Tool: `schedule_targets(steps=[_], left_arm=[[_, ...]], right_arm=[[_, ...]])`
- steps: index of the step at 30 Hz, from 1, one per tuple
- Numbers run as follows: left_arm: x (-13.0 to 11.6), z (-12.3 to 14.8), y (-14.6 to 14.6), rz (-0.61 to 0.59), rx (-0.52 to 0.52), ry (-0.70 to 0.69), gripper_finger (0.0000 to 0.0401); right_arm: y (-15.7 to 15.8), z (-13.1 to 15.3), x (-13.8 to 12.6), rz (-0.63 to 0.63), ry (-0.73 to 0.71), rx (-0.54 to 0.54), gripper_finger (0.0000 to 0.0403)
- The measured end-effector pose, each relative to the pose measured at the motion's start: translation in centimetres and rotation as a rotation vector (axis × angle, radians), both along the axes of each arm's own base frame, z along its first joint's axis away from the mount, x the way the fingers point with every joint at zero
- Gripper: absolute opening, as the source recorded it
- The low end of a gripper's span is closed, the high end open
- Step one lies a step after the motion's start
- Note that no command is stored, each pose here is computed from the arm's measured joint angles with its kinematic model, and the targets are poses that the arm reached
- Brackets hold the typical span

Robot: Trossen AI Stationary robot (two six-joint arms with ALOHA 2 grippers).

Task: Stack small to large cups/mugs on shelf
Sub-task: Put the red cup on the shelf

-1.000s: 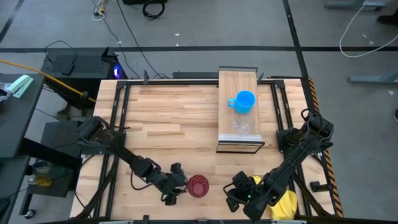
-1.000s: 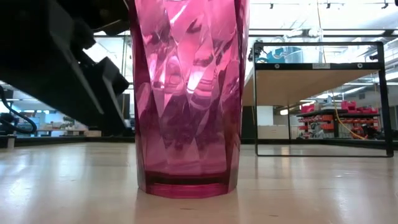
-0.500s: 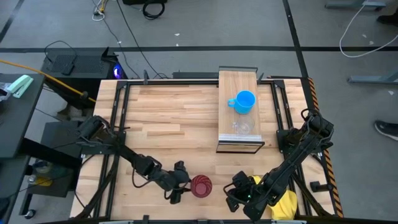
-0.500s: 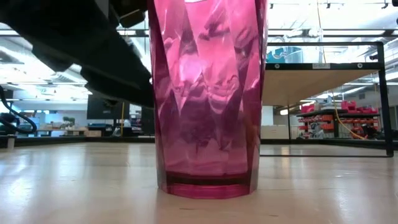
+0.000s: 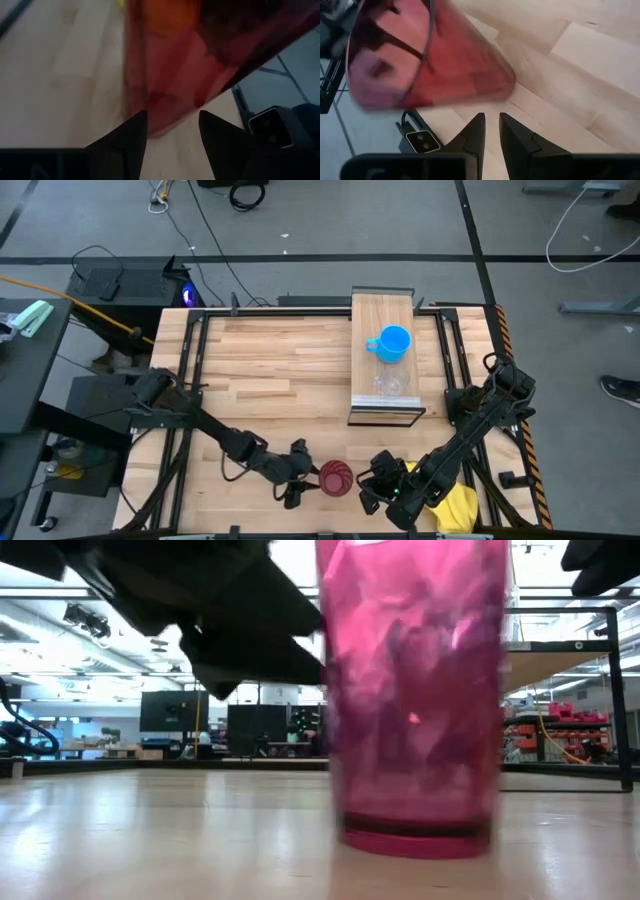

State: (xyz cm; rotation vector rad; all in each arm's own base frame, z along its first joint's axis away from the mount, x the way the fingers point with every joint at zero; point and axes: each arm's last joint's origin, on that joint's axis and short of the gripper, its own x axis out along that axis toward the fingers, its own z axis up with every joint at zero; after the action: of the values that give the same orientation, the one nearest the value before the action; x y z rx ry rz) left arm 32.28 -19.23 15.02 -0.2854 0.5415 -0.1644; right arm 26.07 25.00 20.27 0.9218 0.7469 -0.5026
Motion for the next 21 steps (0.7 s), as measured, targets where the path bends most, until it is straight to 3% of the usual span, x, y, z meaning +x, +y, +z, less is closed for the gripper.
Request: schedule_targets(steps=[9, 16, 21], left_arm=[[2.6, -2.4, -1.4, -0.034, -0.005, 0.051, 0.0182], [3.9, -1.7, -0.8, -0.006, -0.021, 0.025, 0.0176], [4.2, -1.7, -0.3, 0.005, -0.015, 0.044, 0.0177]], right_arm=[[0.5, 0.0, -0.5, 0.006, 0.001, 0.009, 0.0062], [1.1, 0.0, -1.9, -0.010, 0.029, 0.026, 0.0062], [1.6, 1.5, -4.0, -0.032, 0.032, 0.085, 0.0062]])
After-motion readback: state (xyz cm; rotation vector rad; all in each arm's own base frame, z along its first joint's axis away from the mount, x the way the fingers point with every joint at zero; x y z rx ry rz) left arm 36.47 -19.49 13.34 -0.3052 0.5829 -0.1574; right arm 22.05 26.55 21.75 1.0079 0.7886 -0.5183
